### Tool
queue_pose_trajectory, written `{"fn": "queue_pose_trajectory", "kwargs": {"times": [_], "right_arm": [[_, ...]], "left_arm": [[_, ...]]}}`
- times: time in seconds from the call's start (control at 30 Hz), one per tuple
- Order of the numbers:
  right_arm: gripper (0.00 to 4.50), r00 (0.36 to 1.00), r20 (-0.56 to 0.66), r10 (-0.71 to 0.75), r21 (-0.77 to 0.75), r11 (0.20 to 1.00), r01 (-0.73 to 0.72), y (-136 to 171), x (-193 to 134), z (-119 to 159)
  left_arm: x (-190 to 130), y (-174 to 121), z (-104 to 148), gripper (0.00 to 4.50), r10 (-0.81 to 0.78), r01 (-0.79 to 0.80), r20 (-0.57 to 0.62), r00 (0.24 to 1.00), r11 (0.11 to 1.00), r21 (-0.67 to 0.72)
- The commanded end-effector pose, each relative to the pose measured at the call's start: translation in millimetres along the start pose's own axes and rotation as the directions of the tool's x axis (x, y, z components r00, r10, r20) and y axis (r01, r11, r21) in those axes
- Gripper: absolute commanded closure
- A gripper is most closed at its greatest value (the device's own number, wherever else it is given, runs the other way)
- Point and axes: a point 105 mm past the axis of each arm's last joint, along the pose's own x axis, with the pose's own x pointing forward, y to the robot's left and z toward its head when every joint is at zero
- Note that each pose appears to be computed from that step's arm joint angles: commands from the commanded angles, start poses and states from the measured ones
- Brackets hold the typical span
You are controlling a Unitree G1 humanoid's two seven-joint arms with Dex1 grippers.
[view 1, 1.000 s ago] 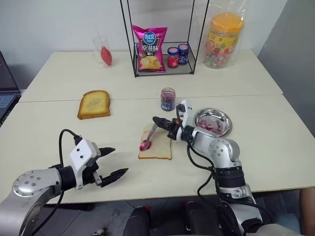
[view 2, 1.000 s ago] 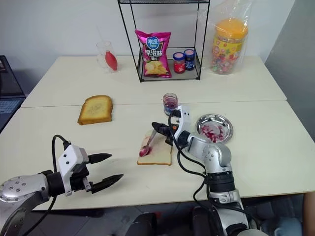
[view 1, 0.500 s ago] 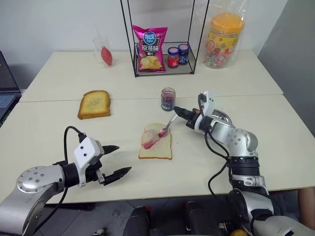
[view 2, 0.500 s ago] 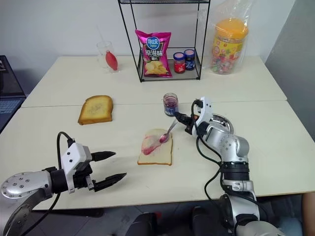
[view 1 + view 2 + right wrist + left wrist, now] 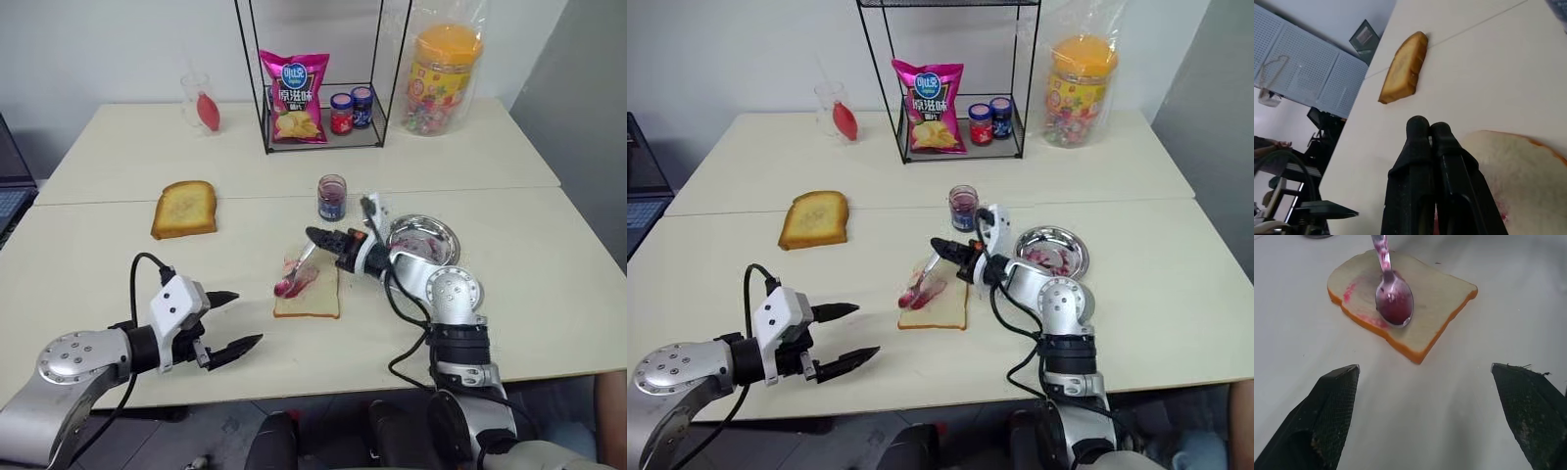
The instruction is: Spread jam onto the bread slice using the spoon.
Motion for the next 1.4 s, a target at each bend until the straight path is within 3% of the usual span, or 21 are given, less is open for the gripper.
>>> {"fn": "queue_pose_trajectory", "kwargs": {"times": [0.03, 0.4, 0.63, 0.8, 1.1, 1.2, 1.4], "right_arm": [[4.49, 1.000, 0.020, -0.011, -0.035, 0.999, 0.012, -5.9, -6.3, 3.8], [4.49, 0.984, 0.113, -0.140, -0.056, 0.987, 0.147, -44.3, -42.1, 43.9], [4.49, 0.983, 0.155, -0.094, -0.001, 0.995, 0.095, -31.3, -52.0, 63.5], [4.49, 0.988, 0.156, -0.013, 0.046, 0.999, 0.006, -1.1, -33.5, 57.1], [4.49, 0.992, 0.106, -0.067, 0.094, 0.994, 0.057, -15.4, -6.6, 32.4], [4.49, 0.994, 0.061, -0.090, 0.080, 0.993, 0.085, -25.0, -21.1, 22.0], [4.49, 0.992, 0.071, -0.104, 0.058, 0.993, 0.100, -28.4, -45.6, 29.0]], "left_arm": [[-1.0, 0.3, 5.1, 0.00, -0.001, 0.000, 0.010, 1.000, 0.999, 0.035], [2.6, -0.4, 9.0, 0.00, -0.018, 0.017, 0.013, 1.000, 0.998, 0.053], [4.4, 1.6, 10.5, 0.00, -0.013, 0.012, 0.019, 1.000, 0.998, 0.059], [6.1, 1.9, 13.6, 0.00, -0.010, 0.008, 0.026, 1.000, 0.998, 0.063], [10.5, 1.1, 23.0, 0.00, -0.018, 0.015, 0.038, 0.999, 0.997, 0.072], [10.8, 2.2, 25.1, 0.00, -0.016, 0.013, 0.039, 0.999, 0.997, 0.071], [12.8, 0.6, 25.1, 0.00, -0.021, 0.018, 0.043, 0.999, 0.998, 0.065]]}}
